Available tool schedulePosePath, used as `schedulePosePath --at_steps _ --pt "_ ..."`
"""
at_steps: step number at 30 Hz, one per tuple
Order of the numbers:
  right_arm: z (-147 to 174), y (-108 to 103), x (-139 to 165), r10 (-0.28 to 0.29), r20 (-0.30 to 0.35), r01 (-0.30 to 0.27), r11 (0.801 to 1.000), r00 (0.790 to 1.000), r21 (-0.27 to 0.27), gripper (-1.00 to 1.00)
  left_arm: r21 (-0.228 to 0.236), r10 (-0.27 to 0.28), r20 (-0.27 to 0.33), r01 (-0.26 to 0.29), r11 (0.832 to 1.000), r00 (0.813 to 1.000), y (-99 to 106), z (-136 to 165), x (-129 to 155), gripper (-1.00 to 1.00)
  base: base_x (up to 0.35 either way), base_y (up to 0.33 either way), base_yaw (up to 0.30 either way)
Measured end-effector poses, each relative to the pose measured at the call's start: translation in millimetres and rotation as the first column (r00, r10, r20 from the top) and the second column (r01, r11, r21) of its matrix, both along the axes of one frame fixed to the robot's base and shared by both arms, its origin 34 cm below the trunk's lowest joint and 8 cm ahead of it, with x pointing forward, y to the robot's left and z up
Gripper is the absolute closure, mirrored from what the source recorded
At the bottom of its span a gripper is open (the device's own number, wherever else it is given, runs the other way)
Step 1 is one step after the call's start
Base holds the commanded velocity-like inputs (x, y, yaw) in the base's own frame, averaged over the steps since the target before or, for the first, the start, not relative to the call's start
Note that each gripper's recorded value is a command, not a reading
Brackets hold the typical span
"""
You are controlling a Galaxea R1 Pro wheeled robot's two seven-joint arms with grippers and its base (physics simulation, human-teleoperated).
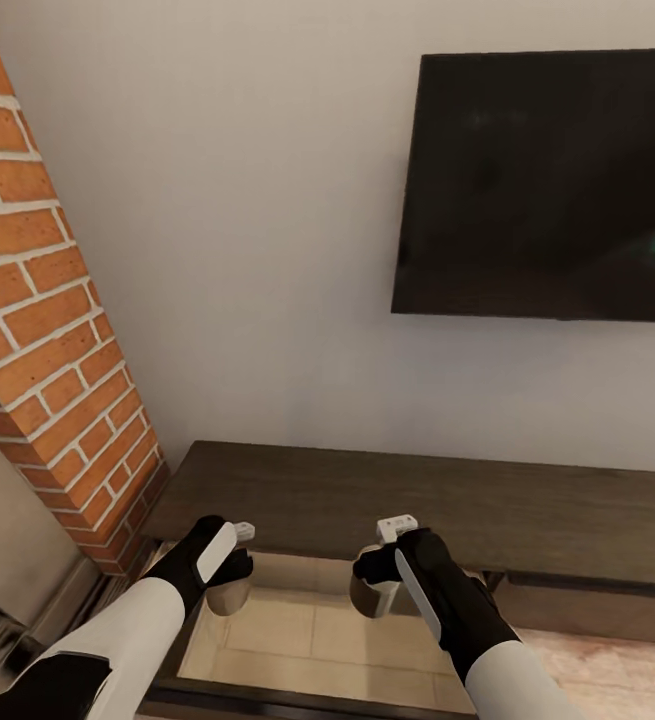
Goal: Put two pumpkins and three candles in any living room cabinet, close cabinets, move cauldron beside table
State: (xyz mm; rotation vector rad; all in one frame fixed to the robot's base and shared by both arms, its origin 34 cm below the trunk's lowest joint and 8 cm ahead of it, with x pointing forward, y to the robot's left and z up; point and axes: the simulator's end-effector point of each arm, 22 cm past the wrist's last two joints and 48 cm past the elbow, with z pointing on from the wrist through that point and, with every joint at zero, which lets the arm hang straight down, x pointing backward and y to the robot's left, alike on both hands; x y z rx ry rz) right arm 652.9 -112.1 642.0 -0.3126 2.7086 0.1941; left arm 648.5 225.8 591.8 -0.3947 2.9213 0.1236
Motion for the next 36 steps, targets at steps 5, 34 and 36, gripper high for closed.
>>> schedulePosePath --at_steps 5,34,36 --pt "-11.0 -1.9 -10.0 -0.001 -0.036 0.0 1.0 0.999 -0.007 1.0 0.002 -0.001 -0.003 0.001 1.0 1.0 0.4 -0.3 -1.2 1.0 0.006 0.0 -0.045" --pt "-43.5 4.4 -22.1 0.001 -0.064 -0.001 1.0 0.998 0.001 1.0 -0.003 0.0 -0.076 -0.001 1.0 0.997 -1.7 -40.1 -30.9 1.0 -0.007 0.004 -0.047" --pt "-47.2 5.4 -22.7 -0.001 -0.065 0.001 1.0 0.998 0.006 1.0 -0.001 0.0 -0.075 0.0 1.0 0.997 -0.2 -43.6 -30.9 1.0 -0.037 0.024 0.0"
